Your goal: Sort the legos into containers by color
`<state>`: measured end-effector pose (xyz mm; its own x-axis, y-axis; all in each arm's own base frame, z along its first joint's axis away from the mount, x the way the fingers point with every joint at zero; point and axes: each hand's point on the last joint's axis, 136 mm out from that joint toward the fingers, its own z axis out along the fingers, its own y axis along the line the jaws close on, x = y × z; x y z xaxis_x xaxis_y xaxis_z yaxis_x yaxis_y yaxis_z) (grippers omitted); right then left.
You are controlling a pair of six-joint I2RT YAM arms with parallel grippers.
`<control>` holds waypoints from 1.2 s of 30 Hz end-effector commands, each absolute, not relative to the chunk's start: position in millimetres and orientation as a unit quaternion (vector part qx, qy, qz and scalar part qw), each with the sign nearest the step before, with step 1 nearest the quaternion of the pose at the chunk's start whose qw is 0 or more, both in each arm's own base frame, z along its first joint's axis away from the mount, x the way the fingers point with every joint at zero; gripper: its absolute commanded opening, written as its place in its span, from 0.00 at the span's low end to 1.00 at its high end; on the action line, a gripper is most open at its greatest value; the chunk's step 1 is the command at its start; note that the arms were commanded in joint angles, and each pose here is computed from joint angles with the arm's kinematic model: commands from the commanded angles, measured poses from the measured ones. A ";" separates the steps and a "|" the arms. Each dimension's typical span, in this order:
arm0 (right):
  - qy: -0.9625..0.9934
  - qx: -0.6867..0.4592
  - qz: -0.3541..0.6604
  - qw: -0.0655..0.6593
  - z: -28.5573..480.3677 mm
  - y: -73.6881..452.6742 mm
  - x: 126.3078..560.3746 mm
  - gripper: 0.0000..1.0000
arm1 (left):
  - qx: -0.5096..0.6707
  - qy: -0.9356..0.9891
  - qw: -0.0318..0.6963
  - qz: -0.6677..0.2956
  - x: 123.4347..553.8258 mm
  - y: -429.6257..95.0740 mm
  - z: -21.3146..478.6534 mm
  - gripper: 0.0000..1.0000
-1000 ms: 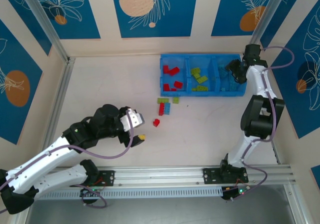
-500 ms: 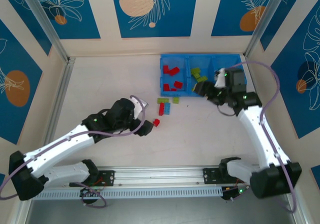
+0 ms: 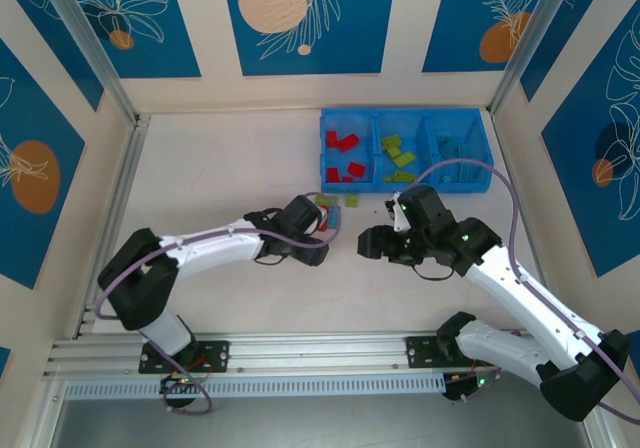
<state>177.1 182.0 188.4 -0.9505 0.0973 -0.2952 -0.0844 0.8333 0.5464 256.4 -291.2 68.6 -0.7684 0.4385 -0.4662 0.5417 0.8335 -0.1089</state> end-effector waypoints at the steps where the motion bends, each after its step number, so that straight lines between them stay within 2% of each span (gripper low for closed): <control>1: 0.948 0.027 0.269 0.167 185.3 168.0 171.8 0.66 | 0.280 0.925 0.218 -0.134 270.3 -310.7 64.9 0.64; 9: 0.950 0.033 0.262 0.170 182.5 158.1 163.9 0.65 | 0.263 0.933 0.208 -0.130 278.0 -318.5 35.7 0.32; 12: 0.948 0.035 0.260 0.177 184.4 154.9 163.3 0.65 | 0.264 0.932 0.213 -0.127 278.2 -316.6 38.5 0.25; 17: 0.945 0.040 0.261 0.194 189.6 151.6 165.9 0.65 | 0.272 0.926 0.225 -0.135 277.7 -317.8 54.1 0.23; 18: 0.944 0.040 0.262 0.196 191.0 151.5 166.3 0.65 | 0.269 0.926 0.231 -0.132 279.3 -316.2 59.4 0.25; 19: 0.945 0.041 0.261 0.196 190.8 151.1 166.1 0.64 | 0.264 0.925 0.240 -0.129 281.6 -314.2 65.0 0.33; 22: 0.944 0.042 0.262 0.196 191.1 151.5 166.2 0.64 | 0.239 0.928 0.264 -0.106 290.7 -305.3 76.3 0.68; 24: 0.944 0.042 0.264 0.196 191.1 152.1 166.4 0.64 | 0.220 0.935 0.264 -0.090 296.1 -301.8 77.4 0.78; 32: 0.944 0.047 0.261 0.194 189.4 150.4 165.7 0.64 | 0.155 0.959 0.224 -0.080 302.5 -308.7 49.6 0.81; 36: 0.945 0.048 0.259 0.193 188.1 148.5 163.9 0.64 | 0.145 0.962 0.216 -0.083 303.1 -311.5 40.7 0.74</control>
